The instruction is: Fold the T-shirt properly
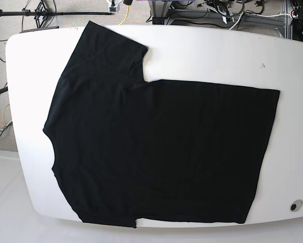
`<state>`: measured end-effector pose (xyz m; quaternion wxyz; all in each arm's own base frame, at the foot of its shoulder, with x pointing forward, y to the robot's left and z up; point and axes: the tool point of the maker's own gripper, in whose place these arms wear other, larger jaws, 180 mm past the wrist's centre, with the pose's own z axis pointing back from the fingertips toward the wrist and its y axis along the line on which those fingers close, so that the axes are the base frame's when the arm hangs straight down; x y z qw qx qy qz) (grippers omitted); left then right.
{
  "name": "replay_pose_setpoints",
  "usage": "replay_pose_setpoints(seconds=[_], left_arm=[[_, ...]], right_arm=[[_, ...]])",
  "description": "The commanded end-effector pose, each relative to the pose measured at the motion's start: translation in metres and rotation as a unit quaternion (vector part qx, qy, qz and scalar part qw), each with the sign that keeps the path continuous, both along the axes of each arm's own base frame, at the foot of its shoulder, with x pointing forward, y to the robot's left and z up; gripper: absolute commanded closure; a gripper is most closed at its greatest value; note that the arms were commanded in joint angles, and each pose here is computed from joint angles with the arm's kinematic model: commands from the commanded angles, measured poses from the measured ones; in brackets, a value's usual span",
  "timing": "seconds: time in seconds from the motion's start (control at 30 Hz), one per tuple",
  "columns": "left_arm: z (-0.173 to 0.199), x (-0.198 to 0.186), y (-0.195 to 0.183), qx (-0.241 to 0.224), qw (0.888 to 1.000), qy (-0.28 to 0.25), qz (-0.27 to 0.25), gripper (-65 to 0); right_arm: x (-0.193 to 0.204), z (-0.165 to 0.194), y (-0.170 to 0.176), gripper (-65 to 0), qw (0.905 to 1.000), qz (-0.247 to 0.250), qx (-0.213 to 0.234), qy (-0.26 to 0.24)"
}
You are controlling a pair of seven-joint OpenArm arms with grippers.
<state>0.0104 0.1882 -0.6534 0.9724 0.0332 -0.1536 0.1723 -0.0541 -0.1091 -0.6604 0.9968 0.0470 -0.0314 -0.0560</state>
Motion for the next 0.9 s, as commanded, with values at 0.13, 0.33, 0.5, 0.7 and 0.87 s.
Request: replay_pose_setpoints(seconds=[0.13, 0.33, 0.5, 0.7, 0.87], left_arm=[[0.001, -0.008, 0.004, 0.002, 1.000, 0.000, 0.000, -15.0], [0.001, -0.012, 0.005, 0.004, 1.000, 0.002, -0.002, -15.6], [0.002, -0.015, 0.007, 0.005, 1.000, 0.004, -0.003, -16.1], [0.003, -0.016, 0.013, 0.011, 1.000, 0.000, -0.005, -16.1], [0.004, -0.019, 0.016, 0.014, 1.000, -0.003, -0.007, -15.9]], right_arm=[[-0.005, 0.001, -0.003, 0.0, 1.0000, -0.001, 0.002, -0.005], [0.015, 0.002, -0.015, 0.0, 0.9987, -0.036, 0.014, -0.032], [0.017, 0.003, -0.020, 0.0, 0.9981, -0.044, 0.016, -0.041], [-0.005, 0.005, -0.028, 0.0, 0.9991, -0.030, 0.000, -0.030], [-0.013, 0.007, -0.031, 0.0, 0.9992, -0.028, -0.007, -0.028]])
